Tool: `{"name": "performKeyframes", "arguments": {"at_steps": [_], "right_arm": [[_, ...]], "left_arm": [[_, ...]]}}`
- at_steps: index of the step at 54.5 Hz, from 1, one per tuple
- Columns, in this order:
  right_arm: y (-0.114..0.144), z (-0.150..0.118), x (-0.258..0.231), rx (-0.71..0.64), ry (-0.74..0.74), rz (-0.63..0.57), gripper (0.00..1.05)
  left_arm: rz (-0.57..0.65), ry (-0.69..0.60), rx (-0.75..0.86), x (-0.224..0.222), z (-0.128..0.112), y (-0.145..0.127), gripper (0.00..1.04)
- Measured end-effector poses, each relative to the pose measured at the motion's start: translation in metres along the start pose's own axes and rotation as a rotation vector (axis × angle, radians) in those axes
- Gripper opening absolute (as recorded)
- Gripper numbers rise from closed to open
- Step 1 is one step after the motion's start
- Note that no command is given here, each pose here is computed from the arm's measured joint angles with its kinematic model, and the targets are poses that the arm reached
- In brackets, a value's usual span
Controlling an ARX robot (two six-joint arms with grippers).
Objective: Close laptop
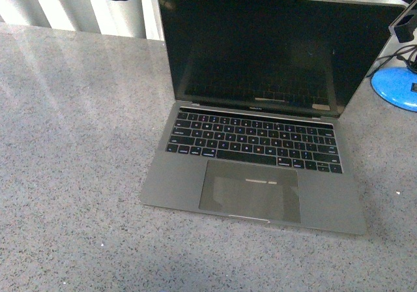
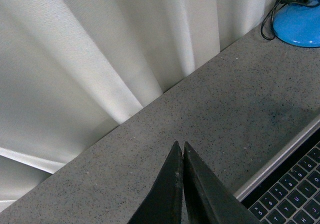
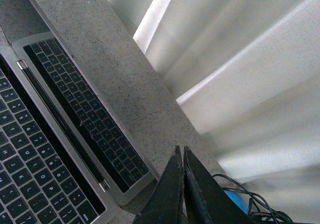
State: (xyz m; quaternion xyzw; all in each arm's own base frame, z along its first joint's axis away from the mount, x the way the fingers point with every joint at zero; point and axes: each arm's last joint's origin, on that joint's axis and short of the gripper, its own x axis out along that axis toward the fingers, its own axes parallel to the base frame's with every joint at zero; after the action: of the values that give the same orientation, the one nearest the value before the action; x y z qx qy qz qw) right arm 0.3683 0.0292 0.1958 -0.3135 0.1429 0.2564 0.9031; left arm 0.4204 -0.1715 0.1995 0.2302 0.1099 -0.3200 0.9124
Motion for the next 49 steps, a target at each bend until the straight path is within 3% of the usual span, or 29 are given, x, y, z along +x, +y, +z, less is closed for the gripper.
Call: {"name": "performKeyframes", "arguments": {"at_steps": [49], "right_arm": [[0.01,-0.015,0.0,0.021,0.01,0.036,0.01]], "left_arm": [[-0.04,0.017,0.005,0.004,-0.01,-0.005,0.04]]}}
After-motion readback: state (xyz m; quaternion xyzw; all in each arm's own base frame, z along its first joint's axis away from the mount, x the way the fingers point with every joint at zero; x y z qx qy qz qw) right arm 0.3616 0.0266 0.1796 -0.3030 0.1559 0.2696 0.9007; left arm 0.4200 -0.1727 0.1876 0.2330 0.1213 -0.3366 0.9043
